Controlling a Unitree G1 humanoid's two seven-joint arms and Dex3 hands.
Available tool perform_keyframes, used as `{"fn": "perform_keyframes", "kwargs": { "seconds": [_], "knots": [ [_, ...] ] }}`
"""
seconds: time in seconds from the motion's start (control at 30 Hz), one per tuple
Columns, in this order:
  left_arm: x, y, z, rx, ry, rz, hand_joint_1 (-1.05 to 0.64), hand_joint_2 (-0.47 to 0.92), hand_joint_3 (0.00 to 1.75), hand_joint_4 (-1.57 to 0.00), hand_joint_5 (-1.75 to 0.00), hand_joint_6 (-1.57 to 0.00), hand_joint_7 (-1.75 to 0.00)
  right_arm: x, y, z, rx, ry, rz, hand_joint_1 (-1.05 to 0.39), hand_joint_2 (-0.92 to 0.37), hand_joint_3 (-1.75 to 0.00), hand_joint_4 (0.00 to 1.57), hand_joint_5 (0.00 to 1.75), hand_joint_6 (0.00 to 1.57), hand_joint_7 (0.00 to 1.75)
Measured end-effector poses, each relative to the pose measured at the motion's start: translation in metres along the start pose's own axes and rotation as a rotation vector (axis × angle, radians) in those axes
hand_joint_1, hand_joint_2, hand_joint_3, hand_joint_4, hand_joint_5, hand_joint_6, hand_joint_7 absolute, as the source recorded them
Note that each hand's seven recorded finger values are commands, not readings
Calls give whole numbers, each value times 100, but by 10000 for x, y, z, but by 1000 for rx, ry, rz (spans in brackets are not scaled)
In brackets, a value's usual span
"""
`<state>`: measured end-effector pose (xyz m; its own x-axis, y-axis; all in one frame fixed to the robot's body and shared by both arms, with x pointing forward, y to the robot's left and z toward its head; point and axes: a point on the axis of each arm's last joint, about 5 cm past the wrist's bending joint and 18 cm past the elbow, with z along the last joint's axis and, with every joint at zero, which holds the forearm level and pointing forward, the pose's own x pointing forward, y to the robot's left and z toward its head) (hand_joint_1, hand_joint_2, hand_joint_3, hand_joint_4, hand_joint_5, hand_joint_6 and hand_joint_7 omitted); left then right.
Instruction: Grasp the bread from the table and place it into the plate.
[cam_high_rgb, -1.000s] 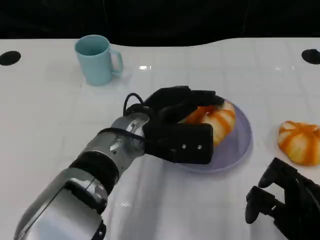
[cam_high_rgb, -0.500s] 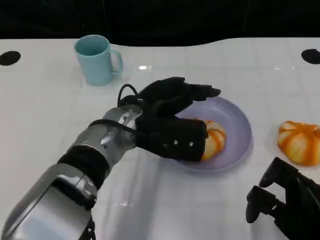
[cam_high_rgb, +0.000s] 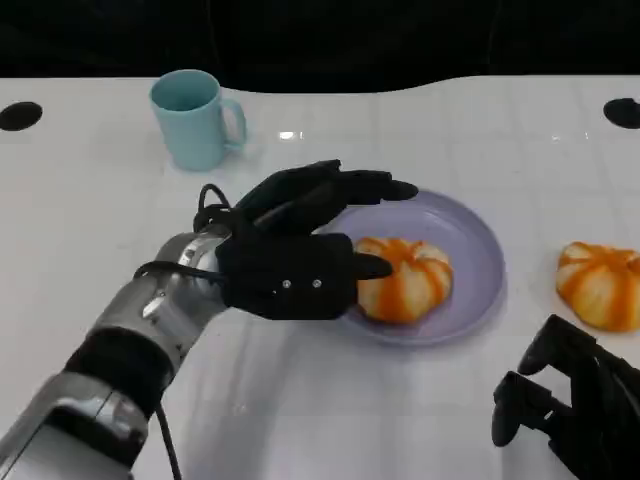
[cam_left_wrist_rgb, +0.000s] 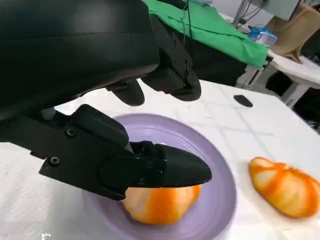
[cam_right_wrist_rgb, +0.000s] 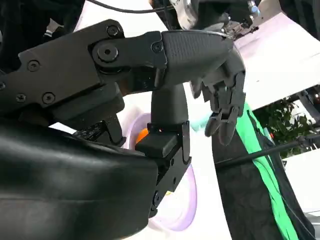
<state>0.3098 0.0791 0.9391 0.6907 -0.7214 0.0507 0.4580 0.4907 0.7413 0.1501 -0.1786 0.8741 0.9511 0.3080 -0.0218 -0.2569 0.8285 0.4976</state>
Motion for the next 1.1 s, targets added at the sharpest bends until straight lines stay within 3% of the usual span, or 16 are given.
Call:
{"fn": "perform_keyframes", "kwargs": {
  "seconds": [0.23,0.4,0.67,0.83,0.97,1.03,1.1],
  "knots": [
    [-270,-30,-76,-268,-36,62,-64,92,29,-17,-118,-51,-26,5,13,-9,2,0,1,-58,-92,-37,73,175,59,158],
    [-533,-98,-81,-485,-49,185,-53,92,29,-35,-116,-57,-34,6,12,-22,8,3,0,-59,-92,-39,74,175,59,160],
    [-857,-236,-45,-798,-51,364,-51,92,31,-54,-123,-67,-53,8,10,-26,6,1,5,-59,-92,-39,74,175,58,160],
    [-979,-381,-51,-979,-67,434,-60,92,37,-53,-151,-54,-115,8,11,-24,6,1,1,-60,-92,-36,73,175,59,159],
    [-1096,-452,-89,-1081,-72,459,-65,92,32,-61,-159,-58,-128,8,16,-18,6,2,-5,-59,-92,-34,73,175,60,157],
    [-1141,-485,-106,-1135,-64,470,-62,92,35,-64,-171,-53,-154,9,18,-17,7,2,-3,-59,-92,-37,73,175,58,159],
    [-1199,-542,-104,-1204,-69,498,-61,92,38,-67,-174,-50,-167,7,17,-15,6,0,-1,-59,-92,-38,73,175,58,160]
  ]
}}
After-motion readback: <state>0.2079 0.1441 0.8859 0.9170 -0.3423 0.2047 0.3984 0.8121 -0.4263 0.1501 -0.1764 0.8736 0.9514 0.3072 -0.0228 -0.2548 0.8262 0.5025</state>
